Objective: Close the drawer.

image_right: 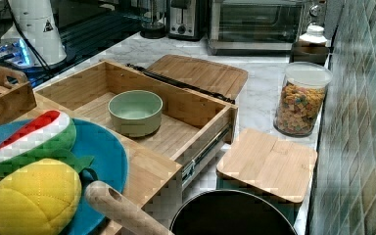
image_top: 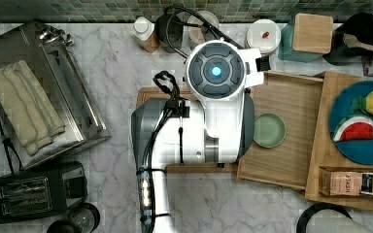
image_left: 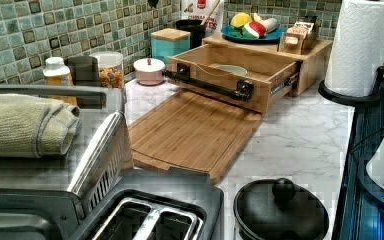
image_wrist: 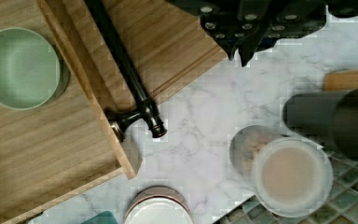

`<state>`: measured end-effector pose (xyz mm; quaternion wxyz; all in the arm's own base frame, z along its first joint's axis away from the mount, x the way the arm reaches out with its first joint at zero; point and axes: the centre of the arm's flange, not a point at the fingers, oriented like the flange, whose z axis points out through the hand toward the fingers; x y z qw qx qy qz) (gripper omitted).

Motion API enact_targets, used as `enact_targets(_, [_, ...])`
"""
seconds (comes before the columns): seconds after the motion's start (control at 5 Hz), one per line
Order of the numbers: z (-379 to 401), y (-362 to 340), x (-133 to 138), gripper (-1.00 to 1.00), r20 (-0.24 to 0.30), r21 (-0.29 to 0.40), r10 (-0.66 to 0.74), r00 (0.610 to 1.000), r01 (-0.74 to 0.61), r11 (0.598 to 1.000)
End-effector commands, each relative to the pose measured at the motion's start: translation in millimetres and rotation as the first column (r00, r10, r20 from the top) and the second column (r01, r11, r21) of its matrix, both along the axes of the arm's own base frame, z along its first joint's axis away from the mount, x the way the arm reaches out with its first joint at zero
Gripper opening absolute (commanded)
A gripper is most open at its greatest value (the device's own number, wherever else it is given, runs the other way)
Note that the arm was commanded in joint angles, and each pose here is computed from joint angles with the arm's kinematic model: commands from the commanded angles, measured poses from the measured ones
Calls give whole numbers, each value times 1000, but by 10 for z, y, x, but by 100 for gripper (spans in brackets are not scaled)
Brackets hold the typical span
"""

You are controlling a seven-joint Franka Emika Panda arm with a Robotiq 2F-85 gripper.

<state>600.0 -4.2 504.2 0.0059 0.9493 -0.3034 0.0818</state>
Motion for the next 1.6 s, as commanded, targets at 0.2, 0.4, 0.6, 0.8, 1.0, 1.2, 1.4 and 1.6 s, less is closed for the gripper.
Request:
enact_targets(0.2, [-572,517,-50,-100,-97,-43,282,954,-287,957])
enact_targets(0.4, [-765,539,85,-100,-161,-40,361,919,-372,927])
enact_targets(0.6, [-984,533,222,-100,-164,-72,330,930,-345,936])
enact_targets(0.8, [-1142,519,329,-100,-169,-82,292,941,-309,948])
enact_targets(1.0, [-1274,531,328,-100,-177,-108,274,945,-295,949])
enact_targets(1.2, [-1427,473,285,-100,-151,-153,281,948,-303,940])
enact_targets(1.4, [-1476,326,278,-100,-170,-137,295,940,-319,938])
enact_targets(1.6, [-1566,148,254,-100,-184,-117,308,933,-332,936])
